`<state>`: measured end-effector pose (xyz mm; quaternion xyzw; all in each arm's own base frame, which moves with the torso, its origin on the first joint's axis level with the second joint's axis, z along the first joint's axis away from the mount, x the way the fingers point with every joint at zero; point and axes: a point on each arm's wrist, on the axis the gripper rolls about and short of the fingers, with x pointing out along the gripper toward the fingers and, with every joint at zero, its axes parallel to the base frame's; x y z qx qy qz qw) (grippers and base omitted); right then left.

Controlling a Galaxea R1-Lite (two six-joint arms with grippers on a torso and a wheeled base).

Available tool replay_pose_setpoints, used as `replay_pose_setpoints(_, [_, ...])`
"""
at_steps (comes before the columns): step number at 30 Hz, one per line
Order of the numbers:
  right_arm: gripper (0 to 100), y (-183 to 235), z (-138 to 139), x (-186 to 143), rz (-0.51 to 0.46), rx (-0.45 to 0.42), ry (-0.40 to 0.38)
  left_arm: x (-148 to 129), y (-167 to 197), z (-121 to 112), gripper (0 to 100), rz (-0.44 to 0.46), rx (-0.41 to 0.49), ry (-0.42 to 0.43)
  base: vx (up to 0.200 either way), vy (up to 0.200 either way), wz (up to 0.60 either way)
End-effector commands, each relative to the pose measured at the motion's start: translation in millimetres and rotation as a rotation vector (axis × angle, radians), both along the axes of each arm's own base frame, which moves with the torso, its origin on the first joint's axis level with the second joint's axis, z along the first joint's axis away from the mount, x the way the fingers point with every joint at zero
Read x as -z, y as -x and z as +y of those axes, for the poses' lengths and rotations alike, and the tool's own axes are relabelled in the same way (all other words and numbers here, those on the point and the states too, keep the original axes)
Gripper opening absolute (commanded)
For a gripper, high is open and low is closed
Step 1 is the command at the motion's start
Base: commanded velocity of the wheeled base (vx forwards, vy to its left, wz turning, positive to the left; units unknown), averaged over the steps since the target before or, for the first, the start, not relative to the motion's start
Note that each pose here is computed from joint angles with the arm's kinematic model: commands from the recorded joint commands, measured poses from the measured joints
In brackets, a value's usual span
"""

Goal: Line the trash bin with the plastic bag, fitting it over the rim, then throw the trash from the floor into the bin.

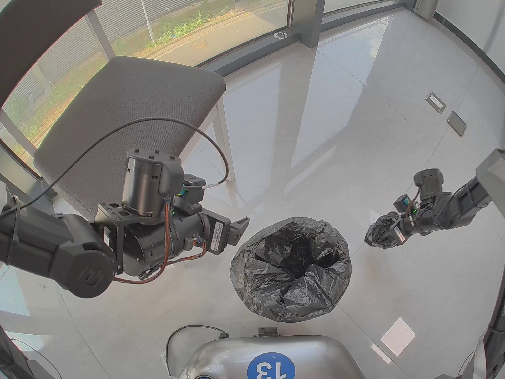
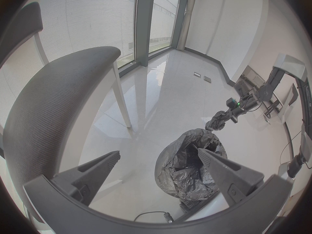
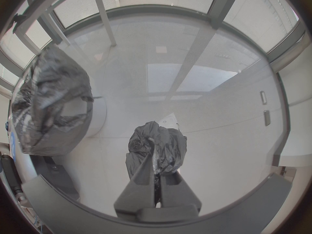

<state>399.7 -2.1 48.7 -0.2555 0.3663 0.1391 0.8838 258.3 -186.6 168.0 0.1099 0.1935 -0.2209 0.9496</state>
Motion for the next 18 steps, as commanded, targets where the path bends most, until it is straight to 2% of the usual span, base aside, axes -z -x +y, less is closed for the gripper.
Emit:
replay_pose_setpoints(1, [0,65.9,-4.3,-105.0,-0.234,-0.019,0.022,-4.5,11.0,-5.8,100,-0.024,0.023,0.058,0.0,0.0,0.0])
replay_pose_setpoints(3, [0,82.5,5.2,-129.3,-0.305,-0.057,0.012,-6.6,9.6,-5.5,100,-0.034,0.011,0.077,0.0,0.0,0.0])
replay_pose_setpoints(8, [0,113.2,38.0,-157.9,-0.395,-0.184,-0.031,-14.1,11.3,-2.4,100,-0.065,0.006,0.105,0.0,0.0,0.0])
replay_pose_setpoints(11, [0,127.3,51.9,-161.3,-0.404,-0.238,-0.06,-20.8,15.1,-1.3,100,-0.1,0.019,0.125,0.0,0.0,0.0])
replay_pose_setpoints(12, [0,136.3,61.4,-160.0,-0.393,-0.284,-0.096,-22.2,19.4,-2.1,100,-0.111,0.032,0.131,0.0,0.0,0.0])
replay_pose_setpoints(16, [0,151.3,83.3,-151.0,-0.353,-0.394,-0.157,-17.9,25.5,-1.3,100,-0.102,0.042,0.124,0.0,0.0,0.0])
replay_pose_setpoints(17, [0,151.3,83.3,-151.0,-0.353,-0.394,-0.157,-17.9,25.5,-1.3,100,-0.102,0.042,0.124,0.0,0.0,0.0])
replay_pose_setpoints(18, [0,158.7,95.0,-151.5,-0.345,-0.452,-0.179,-17.4,26.8,-0.3,100,-0.101,0.043,0.122,0.0,0.0,0.0])
